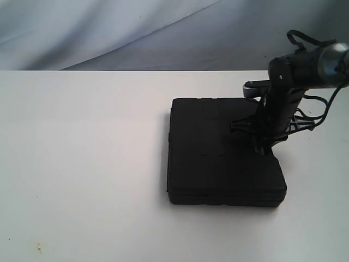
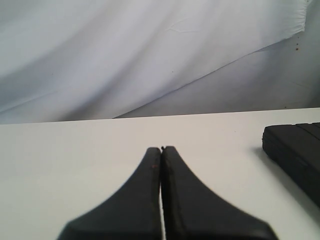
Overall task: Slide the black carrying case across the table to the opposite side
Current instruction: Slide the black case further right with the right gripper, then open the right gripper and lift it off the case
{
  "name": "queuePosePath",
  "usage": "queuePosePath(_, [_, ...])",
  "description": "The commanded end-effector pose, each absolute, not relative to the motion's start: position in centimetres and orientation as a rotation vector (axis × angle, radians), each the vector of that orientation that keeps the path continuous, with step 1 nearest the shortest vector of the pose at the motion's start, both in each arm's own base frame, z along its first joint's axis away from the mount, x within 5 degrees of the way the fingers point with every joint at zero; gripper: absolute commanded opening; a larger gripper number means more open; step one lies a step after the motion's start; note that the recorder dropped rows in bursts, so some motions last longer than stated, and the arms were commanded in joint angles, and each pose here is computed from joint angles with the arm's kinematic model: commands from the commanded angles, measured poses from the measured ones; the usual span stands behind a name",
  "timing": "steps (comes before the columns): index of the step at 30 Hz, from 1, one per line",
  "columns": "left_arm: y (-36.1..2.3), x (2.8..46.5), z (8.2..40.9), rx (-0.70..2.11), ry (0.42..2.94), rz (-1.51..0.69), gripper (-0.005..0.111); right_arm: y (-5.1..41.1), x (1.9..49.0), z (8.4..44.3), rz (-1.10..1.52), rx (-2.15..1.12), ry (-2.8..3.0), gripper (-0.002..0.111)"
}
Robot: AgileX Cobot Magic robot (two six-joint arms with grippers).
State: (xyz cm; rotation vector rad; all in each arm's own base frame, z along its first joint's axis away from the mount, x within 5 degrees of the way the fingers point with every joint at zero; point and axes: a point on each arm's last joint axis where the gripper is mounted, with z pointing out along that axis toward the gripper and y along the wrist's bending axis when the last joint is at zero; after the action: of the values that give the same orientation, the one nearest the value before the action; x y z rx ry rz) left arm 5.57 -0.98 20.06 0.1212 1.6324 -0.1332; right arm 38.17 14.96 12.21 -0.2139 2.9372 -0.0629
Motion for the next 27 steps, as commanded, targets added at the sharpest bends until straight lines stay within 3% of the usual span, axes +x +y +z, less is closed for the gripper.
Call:
queuePosePath(1, [-1.0, 5.6, 20.0, 0.111, 1.627, -0.139, 0.0, 13.3, 38.7, 13.2, -0.1, -0.219, 2.919, 0.0])
queuePosePath(27, [-1.0, 5.6, 20.0, 0.111, 1.627, -0.139, 0.0, 7.8, 40.4, 13.3, -0.224, -0.275, 2.894, 0.0])
